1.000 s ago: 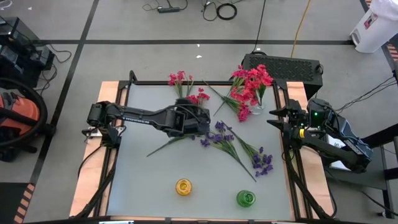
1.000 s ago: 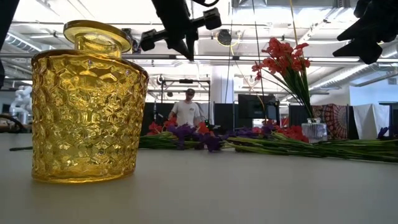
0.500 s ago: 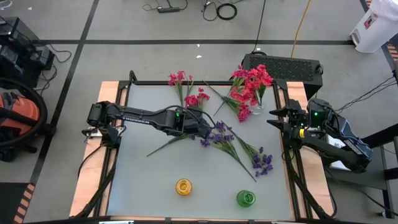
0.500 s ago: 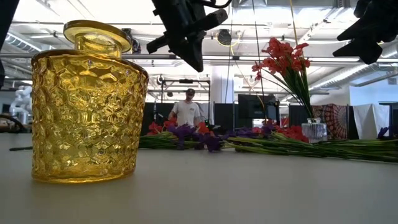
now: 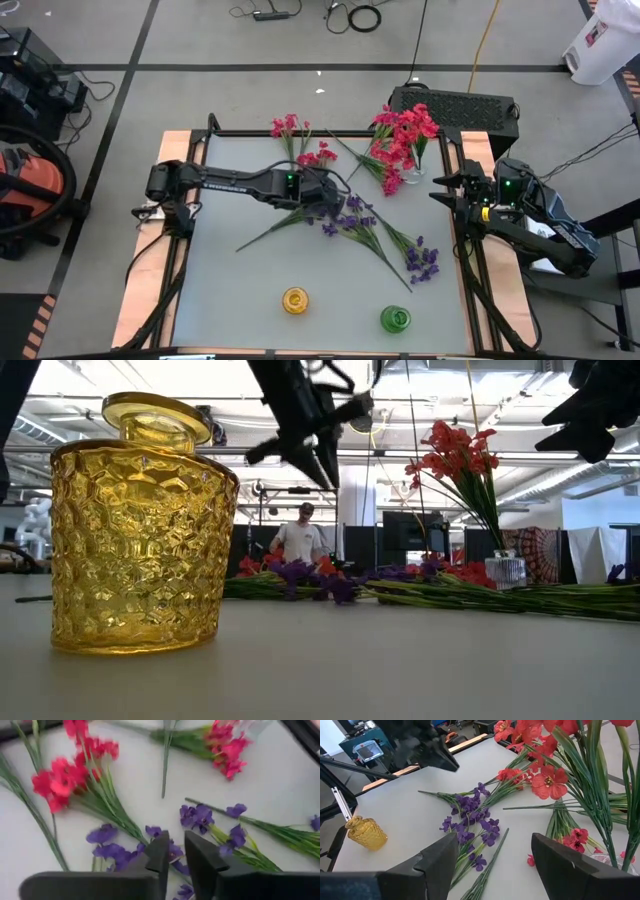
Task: Sort flowers into vase by color
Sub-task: Put the red flower into the transparent vase
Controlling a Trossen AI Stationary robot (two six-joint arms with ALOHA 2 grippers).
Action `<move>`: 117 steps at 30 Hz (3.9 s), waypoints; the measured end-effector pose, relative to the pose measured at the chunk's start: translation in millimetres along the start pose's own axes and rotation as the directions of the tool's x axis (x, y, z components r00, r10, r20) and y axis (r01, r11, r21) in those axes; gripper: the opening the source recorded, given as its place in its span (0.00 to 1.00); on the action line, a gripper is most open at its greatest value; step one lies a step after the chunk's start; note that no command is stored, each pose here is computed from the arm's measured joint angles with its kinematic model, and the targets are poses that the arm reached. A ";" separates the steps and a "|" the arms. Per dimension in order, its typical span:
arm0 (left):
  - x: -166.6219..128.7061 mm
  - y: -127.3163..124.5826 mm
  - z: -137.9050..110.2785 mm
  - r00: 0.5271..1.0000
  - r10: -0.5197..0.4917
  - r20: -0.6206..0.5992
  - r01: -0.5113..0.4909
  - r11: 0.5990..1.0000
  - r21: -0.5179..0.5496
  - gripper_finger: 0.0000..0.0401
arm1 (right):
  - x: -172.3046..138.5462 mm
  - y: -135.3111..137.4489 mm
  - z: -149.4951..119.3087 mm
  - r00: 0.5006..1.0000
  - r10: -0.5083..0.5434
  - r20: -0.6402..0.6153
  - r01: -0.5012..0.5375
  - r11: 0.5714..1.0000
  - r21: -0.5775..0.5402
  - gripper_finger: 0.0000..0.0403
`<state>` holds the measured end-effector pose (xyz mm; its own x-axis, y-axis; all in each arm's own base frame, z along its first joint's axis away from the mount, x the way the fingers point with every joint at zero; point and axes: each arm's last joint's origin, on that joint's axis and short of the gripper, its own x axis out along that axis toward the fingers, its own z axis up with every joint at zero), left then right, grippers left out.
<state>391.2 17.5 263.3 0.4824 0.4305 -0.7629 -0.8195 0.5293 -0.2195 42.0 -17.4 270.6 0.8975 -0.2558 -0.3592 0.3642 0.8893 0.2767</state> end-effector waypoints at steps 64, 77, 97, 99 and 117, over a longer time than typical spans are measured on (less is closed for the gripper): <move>107.8 35.7 1.2 0.969 0.107 -0.224 -0.198 0.877 -0.438 0.39 | 0.0 0.0 0.0 1.000 0.000 0.000 0.000 1.000 0.000 0.61; 113.1 48.4 13.0 0.970 0.157 -0.185 -0.226 0.861 -0.456 0.39 | 0.0 0.0 0.0 1.000 0.000 0.000 0.000 1.000 0.000 0.61; 107.3 38.2 1.8 0.970 0.171 -0.173 -0.232 0.863 -0.449 0.39 | 0.0 0.0 0.0 1.000 0.000 0.000 0.000 1.000 0.000 0.61; 108.4 40.8 4.2 0.969 0.177 -0.171 -0.237 0.859 -0.454 0.39 | 0.0 0.0 0.0 1.000 0.000 0.000 0.000 1.000 0.000 0.61; 128.5 45.7 0.5 0.964 0.170 -0.206 -0.247 0.864 -0.439 0.39 | 0.1 0.0 0.0 1.000 -0.001 0.000 0.001 1.000 0.000 0.61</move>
<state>415.9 97.4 155.6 0.2615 0.3546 -0.8977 -0.9628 0.0299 -0.2686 42.0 -17.5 270.6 0.8973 -0.2563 -0.3594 0.3647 0.8891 0.2765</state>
